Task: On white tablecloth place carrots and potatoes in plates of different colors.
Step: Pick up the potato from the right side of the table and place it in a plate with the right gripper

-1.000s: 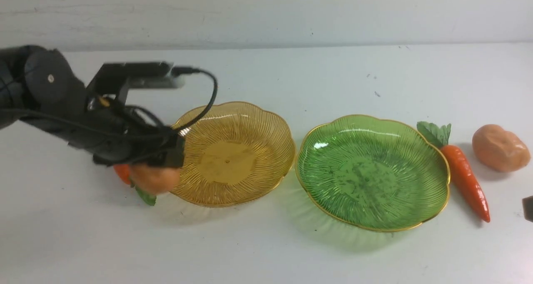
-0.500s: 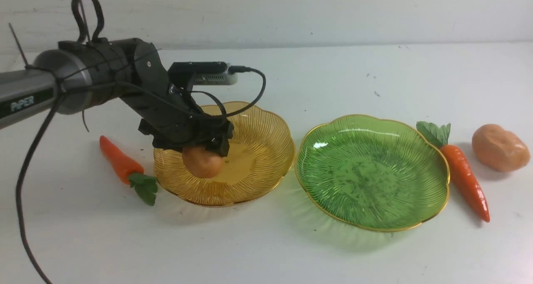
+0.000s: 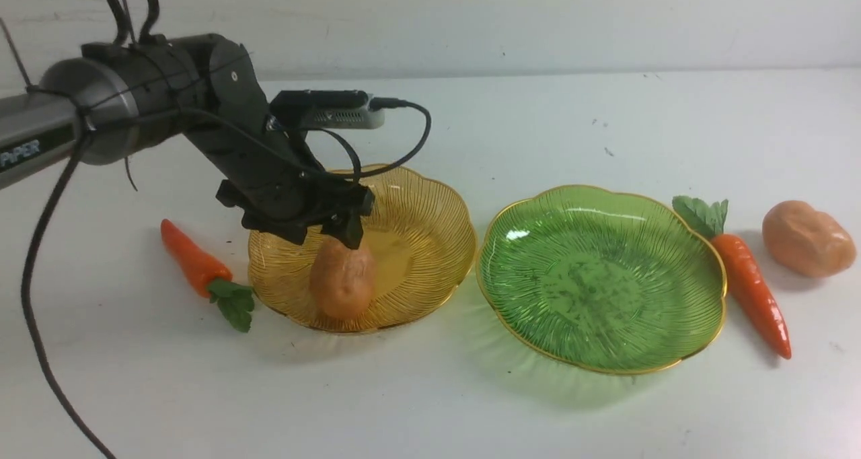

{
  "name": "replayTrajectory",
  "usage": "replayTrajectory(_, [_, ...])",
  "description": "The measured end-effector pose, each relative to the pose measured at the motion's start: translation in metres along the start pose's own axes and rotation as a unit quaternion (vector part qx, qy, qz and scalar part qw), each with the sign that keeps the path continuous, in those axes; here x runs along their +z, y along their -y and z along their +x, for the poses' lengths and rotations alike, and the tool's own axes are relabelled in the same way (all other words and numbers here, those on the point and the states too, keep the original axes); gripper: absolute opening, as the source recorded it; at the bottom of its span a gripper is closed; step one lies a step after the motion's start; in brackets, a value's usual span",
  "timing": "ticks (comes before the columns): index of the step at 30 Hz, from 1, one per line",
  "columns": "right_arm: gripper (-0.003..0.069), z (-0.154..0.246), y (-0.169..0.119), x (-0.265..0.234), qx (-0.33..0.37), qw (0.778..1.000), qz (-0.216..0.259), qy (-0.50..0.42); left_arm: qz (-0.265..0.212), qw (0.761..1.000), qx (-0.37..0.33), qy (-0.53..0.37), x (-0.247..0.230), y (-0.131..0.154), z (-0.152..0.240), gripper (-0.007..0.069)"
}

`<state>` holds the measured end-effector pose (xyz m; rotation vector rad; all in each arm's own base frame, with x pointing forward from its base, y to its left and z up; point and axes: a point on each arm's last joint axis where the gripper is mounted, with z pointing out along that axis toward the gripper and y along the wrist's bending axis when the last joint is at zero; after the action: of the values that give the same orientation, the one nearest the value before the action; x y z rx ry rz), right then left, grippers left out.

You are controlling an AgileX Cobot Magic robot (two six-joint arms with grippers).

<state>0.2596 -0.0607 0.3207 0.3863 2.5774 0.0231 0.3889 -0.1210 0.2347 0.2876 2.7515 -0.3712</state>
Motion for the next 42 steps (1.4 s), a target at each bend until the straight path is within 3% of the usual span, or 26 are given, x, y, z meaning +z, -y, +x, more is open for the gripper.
replayTrajectory(2, [0.0015,-0.011,0.001,0.008,0.0,1.0,-0.009,-0.004,0.002,1.0,0.009,0.002,-0.01,0.002,0.001,0.0386])
replayTrajectory(3, [0.0044,-0.021,0.0,0.021,-0.009,1.0,-0.021,-0.015,0.006,1.0,0.023,0.005,-0.026,0.006,0.003,0.0216])
replayTrajectory(6, [0.0156,-0.043,-0.006,0.05,-0.028,0.997,-0.059,-0.031,0.02,0.998,0.053,0.008,-0.058,0.015,0.009,0.0053])
replayTrajectory(12, [0.0483,-0.067,-0.004,0.107,-0.073,0.995,-0.055,-0.049,0.074,0.993,0.093,0.017,-0.111,0.032,0.044,-0.0004])
replayTrajectory(14, [0.0521,-0.07,-0.005,0.117,-0.077,0.994,-0.053,-0.051,0.081,0.992,0.097,0.018,-0.117,0.034,0.053,-0.0004])
replayTrajectory(15, [0.0606,-0.075,-0.008,0.136,-0.086,0.994,-0.051,-0.047,0.087,0.991,0.097,0.014,-0.123,0.035,0.069,-0.0004])
replayTrajectory(17, [0.065,-0.079,-0.011,0.153,-0.094,0.993,-0.049,-0.043,0.088,0.991,0.096,0.01,-0.124,0.034,0.078,-0.0004])
replayTrajectory(23, [0.0677,-0.079,-0.021,0.202,-0.124,0.989,-0.041,-0.069,0.088,0.991,0.097,0.008,-0.131,0.034,0.094,-0.0004])
replayTrajectory(27, [0.0646,-0.07,-0.02,0.222,-0.138,0.985,-0.021,-0.104,0.088,0.991,0.102,0.011,-0.138,0.035,0.098,-0.0004])
replayTrajectory(30, [0.0577,-0.071,-0.017,0.222,-0.13,0.986,-0.001,-0.107,0.083,0.991,0.106,0.016,-0.143,0.035,0.1,-0.0004])
replayTrajectory(36, [0.0573,-0.076,-0.016,0.208,-0.125,0.985,0.012,-0.122,0.082,0.991,0.108,0.021,-0.146,0.036,0.101,-0.0004])
replayTrajectory(38, [0.0573,-0.088,-0.022,0.188,-0.097,0.99,-0.008,-0.105,0.079,0.99,0.111,0.025,-0.149,0.036,0.102,-0.0004])
replayTrajectory(42, [0.0573,-0.118,-0.062,0.113,-0.05,0.99,-0.133,-0.023,0.066,0.99,0.116,0.033,-0.153,0.034,0.103,-0.0004])
